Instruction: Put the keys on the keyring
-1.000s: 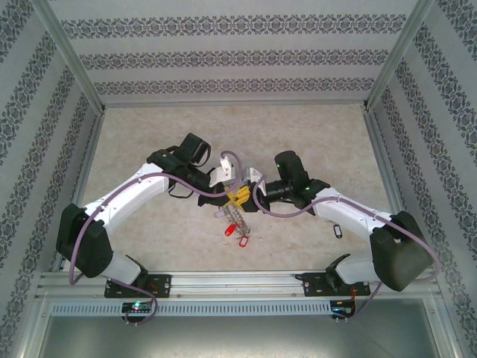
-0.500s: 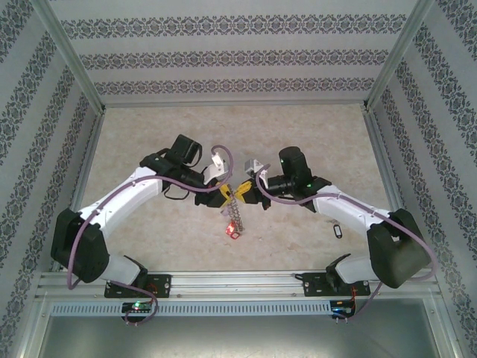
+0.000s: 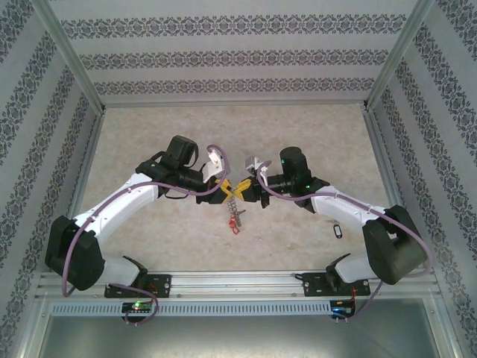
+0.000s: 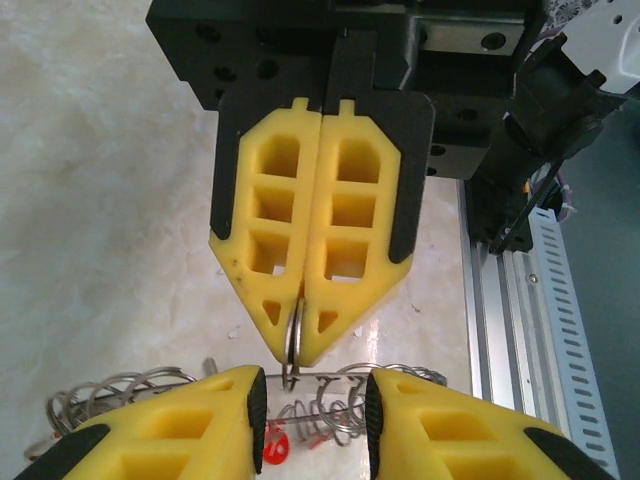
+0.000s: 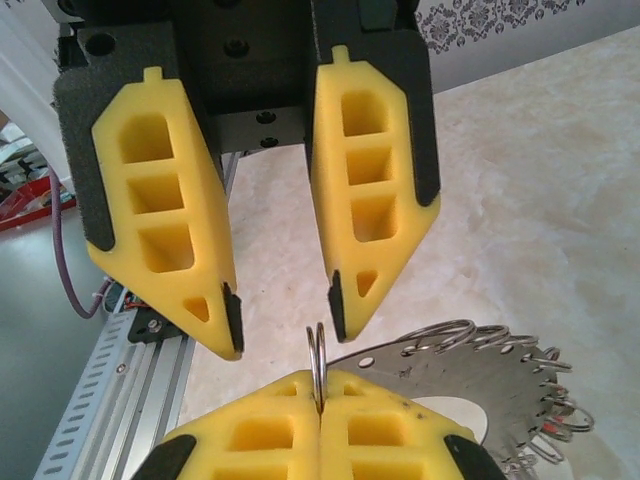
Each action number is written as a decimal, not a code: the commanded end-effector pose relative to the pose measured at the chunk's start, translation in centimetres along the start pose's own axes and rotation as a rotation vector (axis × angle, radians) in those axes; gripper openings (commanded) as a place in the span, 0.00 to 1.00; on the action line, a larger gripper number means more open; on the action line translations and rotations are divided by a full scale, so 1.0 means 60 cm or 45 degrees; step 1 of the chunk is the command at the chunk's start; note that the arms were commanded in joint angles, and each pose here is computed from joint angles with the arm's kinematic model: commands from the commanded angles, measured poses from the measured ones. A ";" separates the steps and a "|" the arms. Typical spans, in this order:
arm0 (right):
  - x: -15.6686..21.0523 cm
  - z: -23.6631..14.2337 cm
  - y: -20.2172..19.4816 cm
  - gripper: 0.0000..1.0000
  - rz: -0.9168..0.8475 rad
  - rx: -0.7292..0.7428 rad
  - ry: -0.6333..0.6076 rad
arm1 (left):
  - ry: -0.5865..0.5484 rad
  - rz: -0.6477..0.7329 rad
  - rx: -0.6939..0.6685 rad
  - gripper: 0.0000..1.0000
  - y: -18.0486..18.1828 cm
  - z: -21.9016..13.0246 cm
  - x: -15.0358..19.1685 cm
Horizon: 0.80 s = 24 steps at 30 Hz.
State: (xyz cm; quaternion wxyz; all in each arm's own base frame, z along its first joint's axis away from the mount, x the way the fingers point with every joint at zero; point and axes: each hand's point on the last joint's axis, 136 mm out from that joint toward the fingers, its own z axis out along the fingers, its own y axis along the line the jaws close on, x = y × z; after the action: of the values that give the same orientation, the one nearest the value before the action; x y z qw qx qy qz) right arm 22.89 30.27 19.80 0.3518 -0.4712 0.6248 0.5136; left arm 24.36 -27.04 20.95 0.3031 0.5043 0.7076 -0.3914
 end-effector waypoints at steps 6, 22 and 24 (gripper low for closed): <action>-0.005 0.010 0.025 0.00 -0.114 -0.082 -0.013 | -0.018 0.055 -0.064 0.34 0.015 -0.007 -0.011; -0.009 0.016 0.032 0.00 -0.172 -0.094 -0.012 | -0.040 0.134 0.062 0.34 -0.021 -0.014 -0.011; -0.010 0.016 0.032 0.00 -0.176 -0.092 -0.013 | -0.023 0.131 0.075 0.34 -0.022 -0.013 -0.006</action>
State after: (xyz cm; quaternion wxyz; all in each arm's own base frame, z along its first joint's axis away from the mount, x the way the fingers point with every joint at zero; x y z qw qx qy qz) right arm 21.80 31.03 19.74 0.3600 -0.5035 0.5999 0.5069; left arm 23.77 -26.87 21.86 0.3255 0.5345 0.6797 -0.3827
